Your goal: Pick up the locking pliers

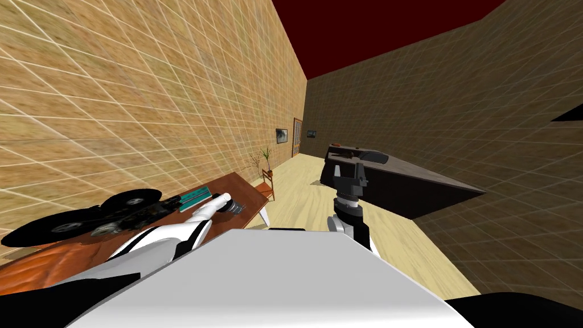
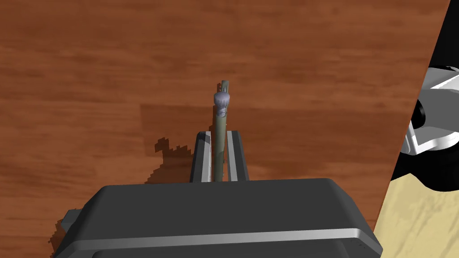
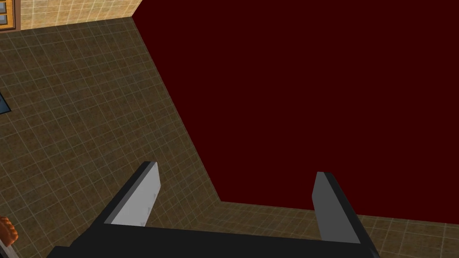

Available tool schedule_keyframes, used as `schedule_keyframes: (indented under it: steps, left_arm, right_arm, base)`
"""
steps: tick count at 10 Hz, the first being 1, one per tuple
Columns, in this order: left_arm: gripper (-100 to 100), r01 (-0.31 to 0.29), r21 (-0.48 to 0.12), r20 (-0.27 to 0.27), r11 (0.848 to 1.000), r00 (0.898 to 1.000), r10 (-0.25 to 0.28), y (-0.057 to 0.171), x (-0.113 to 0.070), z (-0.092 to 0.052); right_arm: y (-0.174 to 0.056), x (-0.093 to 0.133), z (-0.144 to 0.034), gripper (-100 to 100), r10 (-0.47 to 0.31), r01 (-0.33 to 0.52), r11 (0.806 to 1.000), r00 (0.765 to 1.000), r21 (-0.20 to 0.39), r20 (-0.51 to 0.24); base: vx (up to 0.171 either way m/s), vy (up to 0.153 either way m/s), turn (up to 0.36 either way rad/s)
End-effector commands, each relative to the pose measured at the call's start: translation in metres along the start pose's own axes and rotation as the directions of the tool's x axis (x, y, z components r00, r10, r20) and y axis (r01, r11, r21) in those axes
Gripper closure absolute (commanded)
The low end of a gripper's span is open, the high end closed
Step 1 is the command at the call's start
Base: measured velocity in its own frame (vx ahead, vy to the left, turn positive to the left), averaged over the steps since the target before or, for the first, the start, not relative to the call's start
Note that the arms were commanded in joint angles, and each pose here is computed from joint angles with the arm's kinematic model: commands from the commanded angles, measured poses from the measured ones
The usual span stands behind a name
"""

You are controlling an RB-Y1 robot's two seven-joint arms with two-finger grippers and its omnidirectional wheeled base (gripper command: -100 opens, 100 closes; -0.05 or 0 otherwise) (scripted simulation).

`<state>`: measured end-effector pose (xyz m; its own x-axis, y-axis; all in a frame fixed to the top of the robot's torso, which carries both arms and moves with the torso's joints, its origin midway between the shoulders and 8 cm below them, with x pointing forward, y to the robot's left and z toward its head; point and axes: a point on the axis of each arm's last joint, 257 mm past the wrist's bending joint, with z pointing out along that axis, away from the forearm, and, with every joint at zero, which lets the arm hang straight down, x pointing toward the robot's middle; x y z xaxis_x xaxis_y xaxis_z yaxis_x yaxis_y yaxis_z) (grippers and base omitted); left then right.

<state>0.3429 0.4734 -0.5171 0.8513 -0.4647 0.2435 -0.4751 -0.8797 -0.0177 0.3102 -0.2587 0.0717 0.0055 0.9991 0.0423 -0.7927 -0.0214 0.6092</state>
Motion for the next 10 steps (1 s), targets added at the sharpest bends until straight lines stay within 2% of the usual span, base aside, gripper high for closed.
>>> schedule_keyframes:
  steps: [1, 2, 3, 5, 6, 7, 8, 9, 10]
  left_arm:
    - [100, -0.001, -0.003, -0.013, 1.000, 1.000, 0.001, -0.005, -0.014, -0.008]
    - [100, -0.004, -0.001, -0.004, 1.000, 1.000, 0.004, -0.003, -0.024, -0.007]
    - [100, -0.025, 0.007, -0.021, 1.000, 0.999, 0.025, -0.011, -0.031, -0.018]
    - [100, -0.018, 0.001, 0.002, 1.000, 1.000, 0.018, -0.003, -0.056, -0.015]
    - [100, -0.043, 0.008, -0.021, 0.999, 0.999, 0.043, -0.010, -0.060, -0.027]
    - [100, -0.036, 0.000, 0.001, 0.999, 0.999, 0.036, -0.003, -0.079, -0.025]
    - [100, -0.035, -0.001, 0.002, 0.999, 0.999, 0.035, -0.003, -0.080, -0.025]
    - [100, -0.045, -0.007, -0.010, 0.999, 0.999, 0.045, -0.006, -0.090, -0.035]
    - [100, -0.046, -0.009, 0.001, 0.999, 0.999, 0.046, -0.002, -0.099, -0.035]
  right_arm:
    - [0.000, 0.000, 0.000, 0, 0.000, 0.000, 1.000, 1.000, 0.000, 0.000]
    - [0.000, 0.000, 0.000, 0, 0.000, 0.000, 1.000, 1.000, 0.000, 0.000]
    - [0.000, 0.000, 0.000, 0, 0.000, 0.000, 1.000, 1.000, 0.000, 0.000]
    - [0.000, 0.000, 0.000, 0, 0.000, 0.000, 1.000, 1.000, 0.000, 0.000]
    - [0.000, 0.000, 0.000, 0, 0.000, 0.000, 1.000, 1.000, 0.000, 0.000]
    - [0.000, 0.000, 0.000, 0, 0.000, 0.000, 1.000, 1.000, 0.000, 0.000]
    - [0.000, 0.000, 0.000, 0, 0.000, 0.000, 1.000, 1.000, 0.000, 0.000]
    - [0.000, 0.000, 0.000, 0, 0.000, 0.000, 1.000, 1.000, 0.000, 0.000]
    - [0.000, 0.000, 0.000, 0, 0.000, 0.000, 1.000, 1.000, 0.000, 0.000]
  base:
    - [0.107, -0.057, 0.073]
    - [0.108, -0.067, 0.067]
    - [0.133, -0.068, 0.106]
    - [0.103, -0.060, 0.023]
    - [0.106, -0.075, 0.099]
    - [0.118, -0.072, 0.059]
    - [0.051, -0.027, -0.005]
    - [0.103, -0.040, 0.066]
    - [0.119, -0.062, 0.070]
